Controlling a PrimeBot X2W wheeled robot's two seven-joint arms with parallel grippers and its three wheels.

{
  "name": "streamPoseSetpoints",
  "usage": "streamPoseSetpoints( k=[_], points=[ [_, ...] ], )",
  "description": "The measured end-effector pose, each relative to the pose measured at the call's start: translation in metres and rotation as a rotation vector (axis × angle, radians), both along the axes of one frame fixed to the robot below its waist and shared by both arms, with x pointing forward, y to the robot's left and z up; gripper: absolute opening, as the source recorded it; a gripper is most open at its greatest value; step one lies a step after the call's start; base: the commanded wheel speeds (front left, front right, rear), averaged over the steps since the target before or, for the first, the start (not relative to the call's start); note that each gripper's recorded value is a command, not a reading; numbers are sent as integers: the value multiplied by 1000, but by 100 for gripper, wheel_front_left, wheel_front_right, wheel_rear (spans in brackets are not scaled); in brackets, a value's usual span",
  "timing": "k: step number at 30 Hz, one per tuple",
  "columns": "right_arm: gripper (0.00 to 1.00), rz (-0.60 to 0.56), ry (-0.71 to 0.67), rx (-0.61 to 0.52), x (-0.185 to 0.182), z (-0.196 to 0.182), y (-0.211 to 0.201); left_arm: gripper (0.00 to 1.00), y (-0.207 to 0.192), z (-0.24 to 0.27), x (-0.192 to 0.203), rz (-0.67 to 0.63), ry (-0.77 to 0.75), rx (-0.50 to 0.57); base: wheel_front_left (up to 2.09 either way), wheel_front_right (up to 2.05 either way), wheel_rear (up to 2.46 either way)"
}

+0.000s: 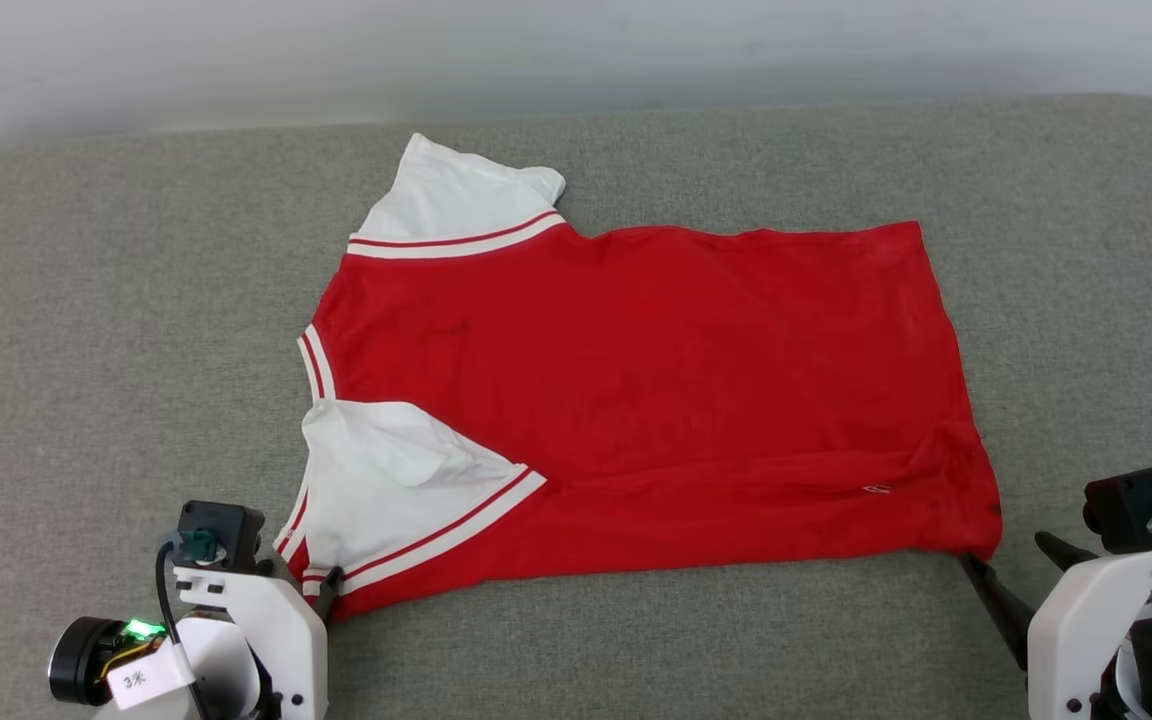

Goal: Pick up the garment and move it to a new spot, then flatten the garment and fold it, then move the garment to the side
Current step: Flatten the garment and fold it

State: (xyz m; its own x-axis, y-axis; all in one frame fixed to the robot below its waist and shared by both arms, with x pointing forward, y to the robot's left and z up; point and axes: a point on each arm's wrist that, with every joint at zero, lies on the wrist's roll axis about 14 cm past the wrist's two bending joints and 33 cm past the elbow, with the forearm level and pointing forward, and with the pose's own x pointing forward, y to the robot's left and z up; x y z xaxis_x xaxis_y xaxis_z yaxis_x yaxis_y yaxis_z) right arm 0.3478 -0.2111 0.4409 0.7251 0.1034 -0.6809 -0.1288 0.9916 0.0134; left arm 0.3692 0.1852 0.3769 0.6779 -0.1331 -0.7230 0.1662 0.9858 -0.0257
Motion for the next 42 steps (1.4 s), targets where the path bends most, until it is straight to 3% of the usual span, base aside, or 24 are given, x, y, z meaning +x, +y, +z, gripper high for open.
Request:
streamPoseSetpoints(
  k=[4, 5, 6, 7, 14, 25, 40, 41, 42],
  points=[
    [100, -6, 16, -3, -1, -5, -2, 100, -5, -12, 1, -12, 48, -12, 0, 0, 0],
    [100, -9, 18, -4, -1, -5, -3, 60, -7, -14, 0, -21, 63, -17, 0, 0, 0],
    [100, -12, 21, -6, -2, -6, -4, 39, -9, -16, 0, -26, 76, -23, 0, 0, 0],
    [100, -13, 21, -8, -2, -6, -5, 0, -9, -17, -1, -27, 86, -27, 0, 0, 0],
    [100, -27, 26, -54, -3, -5, -17, 0, -16, -12, -2, -31, 56, -70, 0, 0, 0],
    [100, -51, 83, -98, 17, -22, -24, 0, -22, 43, 19, -37, -175, -97, 0, 0, 0],
    [100, -18, 244, -83, 26, -77, -4, 0, -23, 44, 23, -51, -184, -90, 0, 0, 0],
    [93, -14, 257, -80, 25, -79, -3, 0, -22, 44, 23, -51, -183, -89, 0, 0, 0],
    [46, -14, 264, -78, 24, -81, -3, 0, -22, 44, 22, -51, -183, -88, 0, 0, 0]
  ],
)
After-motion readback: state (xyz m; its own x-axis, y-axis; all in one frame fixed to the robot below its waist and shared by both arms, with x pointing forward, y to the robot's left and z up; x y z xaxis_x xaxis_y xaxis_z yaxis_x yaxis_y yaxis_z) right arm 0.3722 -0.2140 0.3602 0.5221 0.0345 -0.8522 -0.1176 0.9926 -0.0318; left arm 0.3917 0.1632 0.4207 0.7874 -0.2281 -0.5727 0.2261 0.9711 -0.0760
